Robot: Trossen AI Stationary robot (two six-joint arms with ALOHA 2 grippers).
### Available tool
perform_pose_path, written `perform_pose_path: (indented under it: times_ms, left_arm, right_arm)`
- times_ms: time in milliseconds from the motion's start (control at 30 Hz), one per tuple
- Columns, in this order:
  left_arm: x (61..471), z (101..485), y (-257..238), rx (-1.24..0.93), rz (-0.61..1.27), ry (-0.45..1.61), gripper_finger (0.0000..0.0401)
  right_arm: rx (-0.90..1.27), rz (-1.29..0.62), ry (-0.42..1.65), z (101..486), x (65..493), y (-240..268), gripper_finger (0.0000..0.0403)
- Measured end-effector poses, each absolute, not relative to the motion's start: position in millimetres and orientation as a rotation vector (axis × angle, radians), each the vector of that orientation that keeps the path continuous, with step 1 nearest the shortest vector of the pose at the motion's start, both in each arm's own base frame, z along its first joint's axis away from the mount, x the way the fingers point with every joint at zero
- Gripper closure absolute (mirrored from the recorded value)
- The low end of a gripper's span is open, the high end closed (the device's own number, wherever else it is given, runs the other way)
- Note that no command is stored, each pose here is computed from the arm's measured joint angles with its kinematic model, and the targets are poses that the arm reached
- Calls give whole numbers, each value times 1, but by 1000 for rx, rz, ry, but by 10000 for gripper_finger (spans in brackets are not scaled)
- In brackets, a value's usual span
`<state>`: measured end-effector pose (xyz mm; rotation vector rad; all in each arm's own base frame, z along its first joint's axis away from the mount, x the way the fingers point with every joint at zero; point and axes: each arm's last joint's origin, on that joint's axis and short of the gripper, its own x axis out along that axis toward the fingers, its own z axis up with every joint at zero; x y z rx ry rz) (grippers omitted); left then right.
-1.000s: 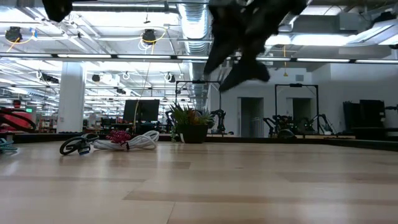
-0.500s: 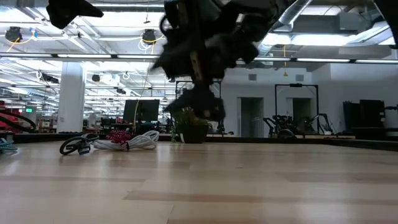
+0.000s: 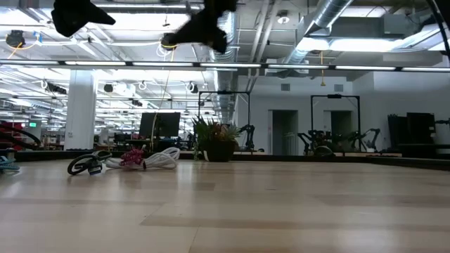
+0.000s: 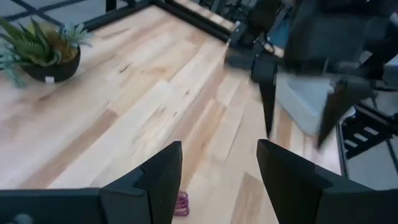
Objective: Pick and place USB-C Cables
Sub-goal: Put the black charger cable into the white bin
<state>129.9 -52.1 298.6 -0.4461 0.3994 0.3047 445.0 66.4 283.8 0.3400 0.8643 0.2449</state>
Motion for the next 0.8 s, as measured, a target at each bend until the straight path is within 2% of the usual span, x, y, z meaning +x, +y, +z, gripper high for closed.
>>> perform_pose_path:
  times_ms: [100, 200, 467, 600, 800]
  left_arm:
    - [130, 299, -52, -456, 310, 395, 204]
    - [130, 299, -52, -465, 311, 395, 204]
    - [130, 298, -52, -480, 314, 398, 205]
    - [132, 297, -53, -458, 318, 408, 200]
    - [136, 294, -55, -426, 330, 424, 172]
  right_arm:
    - [206, 95, 929, 300, 433, 67, 124]
    - [213, 24, 987, 311, 421, 66, 124]
    - [272, -89, 1279, 285, 404, 78, 124]
    - [225, -122, 1247, 274, 407, 86, 124]
    - [154, -222, 1142, 273, 411, 90, 124]
